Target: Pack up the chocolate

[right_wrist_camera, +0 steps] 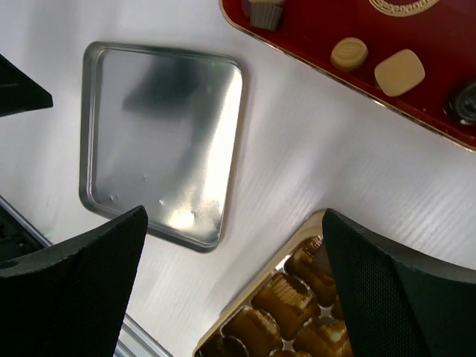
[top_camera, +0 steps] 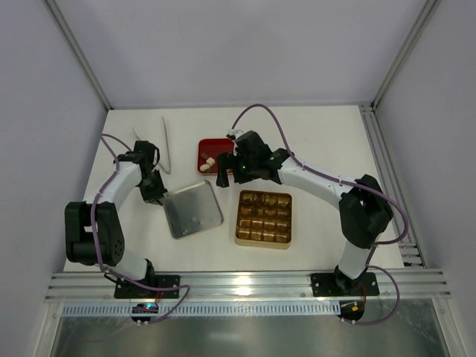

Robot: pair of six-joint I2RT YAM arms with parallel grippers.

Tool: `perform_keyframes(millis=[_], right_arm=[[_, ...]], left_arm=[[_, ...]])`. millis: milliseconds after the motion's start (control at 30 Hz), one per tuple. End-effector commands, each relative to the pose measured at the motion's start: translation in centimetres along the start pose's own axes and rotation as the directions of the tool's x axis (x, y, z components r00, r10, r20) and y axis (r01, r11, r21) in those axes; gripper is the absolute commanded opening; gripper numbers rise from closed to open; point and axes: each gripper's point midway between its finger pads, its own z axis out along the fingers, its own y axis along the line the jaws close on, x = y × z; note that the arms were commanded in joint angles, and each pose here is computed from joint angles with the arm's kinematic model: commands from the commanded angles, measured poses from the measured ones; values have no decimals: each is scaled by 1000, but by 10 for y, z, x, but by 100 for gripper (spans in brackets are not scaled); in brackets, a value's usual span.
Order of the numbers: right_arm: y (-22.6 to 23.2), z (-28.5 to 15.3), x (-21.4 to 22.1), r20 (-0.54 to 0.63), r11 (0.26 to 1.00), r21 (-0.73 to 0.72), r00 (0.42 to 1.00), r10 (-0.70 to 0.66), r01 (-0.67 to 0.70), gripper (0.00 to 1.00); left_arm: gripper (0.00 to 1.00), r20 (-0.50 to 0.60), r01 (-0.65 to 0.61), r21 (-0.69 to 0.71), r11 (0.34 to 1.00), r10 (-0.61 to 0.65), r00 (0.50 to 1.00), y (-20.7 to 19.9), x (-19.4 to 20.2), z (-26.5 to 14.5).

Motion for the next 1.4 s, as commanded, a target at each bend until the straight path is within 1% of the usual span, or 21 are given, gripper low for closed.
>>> perform_keyframes(millis=[0,67,167,200,267,300,367,467,500,567,667,767,867,967,1167,1200,1367], right_arm=[[23,2,-17,5,997,-56,999,-54,54,99],[25,7,-19,-1,997,-54,999,-52,52,98],[25,13,-19,-6,997,-52,999,-48,48,98],[25,15,-19,-8,998,-49,999,-43,43,98],[27,19,-20,-12,998,-54,999,-41,41,98],[25,24,-17,-25,998,-50,999,-38,37,97],[27,26,-18,-28,998,-52,999,-38,36,97],[26,33,-15,-40,998,-51,999,-38,36,97],[25,35,-13,-45,998,-49,998,-37,35,96],[25,37,-13,-47,998,-49,998,-35,33,96],[25,39,-12,-52,998,-53,998,-37,34,96],[24,39,-12,-50,998,-50,998,-46,43,96],[22,40,-11,-53,998,-41,997,-49,47,96],[22,40,-12,-51,998,-42,997,-51,49,96],[25,42,-12,-50,997,-55,998,-48,45,96],[25,44,-12,-52,997,-56,998,-47,44,96],[26,47,-10,-57,997,-66,997,-48,44,96]], left_arm=[[0,28,-21,33,999,20,999,-5,-4,-18],[0,20,-25,28,999,25,999,-4,-2,-16],[11,16,-23,49,999,22,1000,-8,0,-12],[21,20,-20,56,998,19,1000,-9,-1,-11],[25,34,-20,67,998,17,999,-13,-5,-7],[30,21,-17,69,997,16,1000,-14,-4,-2],[30,20,-14,76,997,13,1000,-18,-6,4],[27,9,-12,62,998,11,1000,-18,-9,17],[24,-11,-10,45,999,11,1000,-16,-8,25],[20,-12,-10,43,999,11,1000,-15,-8,34],[20,-20,-4,29,1000,4,1000,-13,-7,43],[20,-15,-5,38,999,6,1000,-14,-5,43],[23,14,-6,59,998,5,1000,-17,-10,36],[28,47,-14,69,998,11,999,-20,-17,26],[35,83,-24,13,1000,23,996,-7,-19,14],[35,85,-24,-12,1000,25,996,-2,-18,14],[34,44,-20,-44,999,21,999,7,-3,26]])
